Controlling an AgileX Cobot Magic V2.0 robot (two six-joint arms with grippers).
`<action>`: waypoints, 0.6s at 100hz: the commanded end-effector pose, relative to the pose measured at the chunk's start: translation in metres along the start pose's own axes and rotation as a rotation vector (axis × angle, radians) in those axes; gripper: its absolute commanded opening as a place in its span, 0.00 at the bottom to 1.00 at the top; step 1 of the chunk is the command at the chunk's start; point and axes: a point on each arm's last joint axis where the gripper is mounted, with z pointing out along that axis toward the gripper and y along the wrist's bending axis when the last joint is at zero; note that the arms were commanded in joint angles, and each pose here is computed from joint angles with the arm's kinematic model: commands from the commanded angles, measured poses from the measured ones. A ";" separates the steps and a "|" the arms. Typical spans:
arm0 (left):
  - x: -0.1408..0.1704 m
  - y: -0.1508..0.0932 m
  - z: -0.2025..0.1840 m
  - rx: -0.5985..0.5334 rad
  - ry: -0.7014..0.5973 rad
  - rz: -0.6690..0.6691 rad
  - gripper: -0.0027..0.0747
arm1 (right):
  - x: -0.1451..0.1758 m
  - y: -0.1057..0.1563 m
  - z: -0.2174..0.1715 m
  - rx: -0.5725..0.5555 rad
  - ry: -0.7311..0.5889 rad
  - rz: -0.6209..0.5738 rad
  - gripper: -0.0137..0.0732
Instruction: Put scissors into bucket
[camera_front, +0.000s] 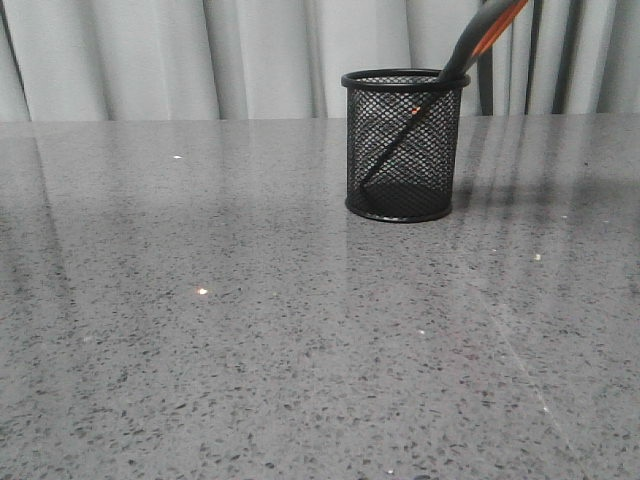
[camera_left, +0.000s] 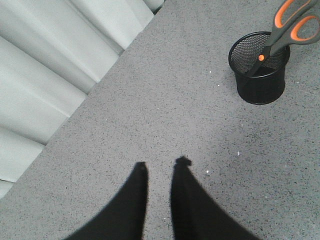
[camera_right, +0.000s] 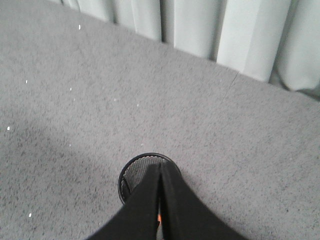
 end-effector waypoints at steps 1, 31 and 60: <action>-0.007 0.000 -0.015 -0.040 -0.083 -0.028 0.01 | 0.004 0.003 -0.025 0.048 -0.193 0.000 0.11; 0.003 -0.011 -0.019 -0.116 -0.294 -0.154 0.01 | 0.078 0.012 -0.052 0.115 -0.365 0.022 0.11; 0.077 -0.052 -0.012 -0.280 -0.482 -0.240 0.01 | 0.150 0.020 -0.067 0.140 -0.475 0.060 0.11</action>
